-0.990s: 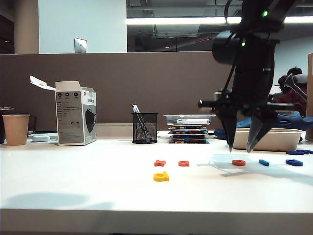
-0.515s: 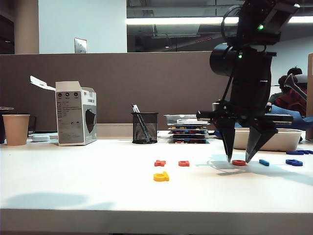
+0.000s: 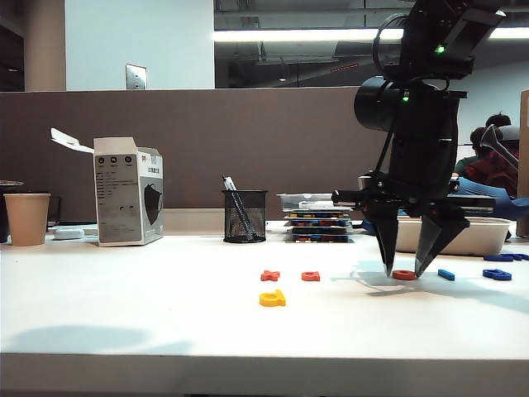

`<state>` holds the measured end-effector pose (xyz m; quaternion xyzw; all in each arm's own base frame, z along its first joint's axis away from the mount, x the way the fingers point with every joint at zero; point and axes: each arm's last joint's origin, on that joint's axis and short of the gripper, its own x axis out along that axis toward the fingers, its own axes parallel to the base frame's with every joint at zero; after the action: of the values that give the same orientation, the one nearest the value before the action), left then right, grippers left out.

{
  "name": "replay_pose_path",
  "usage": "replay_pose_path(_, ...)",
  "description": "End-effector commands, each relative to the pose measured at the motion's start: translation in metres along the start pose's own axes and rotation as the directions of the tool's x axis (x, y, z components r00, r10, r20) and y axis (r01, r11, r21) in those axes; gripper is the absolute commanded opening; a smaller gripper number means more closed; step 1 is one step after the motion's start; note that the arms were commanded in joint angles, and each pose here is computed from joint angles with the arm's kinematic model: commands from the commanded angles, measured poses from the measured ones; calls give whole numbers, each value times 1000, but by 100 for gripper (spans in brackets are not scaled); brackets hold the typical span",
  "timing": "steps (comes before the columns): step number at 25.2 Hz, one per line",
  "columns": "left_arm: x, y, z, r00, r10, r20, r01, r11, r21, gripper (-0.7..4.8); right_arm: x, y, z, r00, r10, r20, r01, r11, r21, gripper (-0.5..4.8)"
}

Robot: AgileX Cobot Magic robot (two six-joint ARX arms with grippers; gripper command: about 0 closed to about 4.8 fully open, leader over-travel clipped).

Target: Select the appropriate letters from the row of letter magnets placed on the table to arrange into the word "dog".

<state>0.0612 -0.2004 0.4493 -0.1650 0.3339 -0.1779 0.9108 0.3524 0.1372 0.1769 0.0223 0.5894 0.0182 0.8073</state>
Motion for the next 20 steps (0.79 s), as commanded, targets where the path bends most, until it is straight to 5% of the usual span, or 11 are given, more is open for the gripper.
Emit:
replay_pose_path(1, -1, 0, 1, 1000, -6, 6, 6, 1000, -3, -5, -2, 0, 1, 1000, 2, 8, -2, 1000, -3, 170)
replay_pose_path(20, -1, 0, 1, 1000, -6, 6, 6, 1000, -3, -5, 0, -1, -2, 1000, -10, -24, 9, 1000, -5, 134)
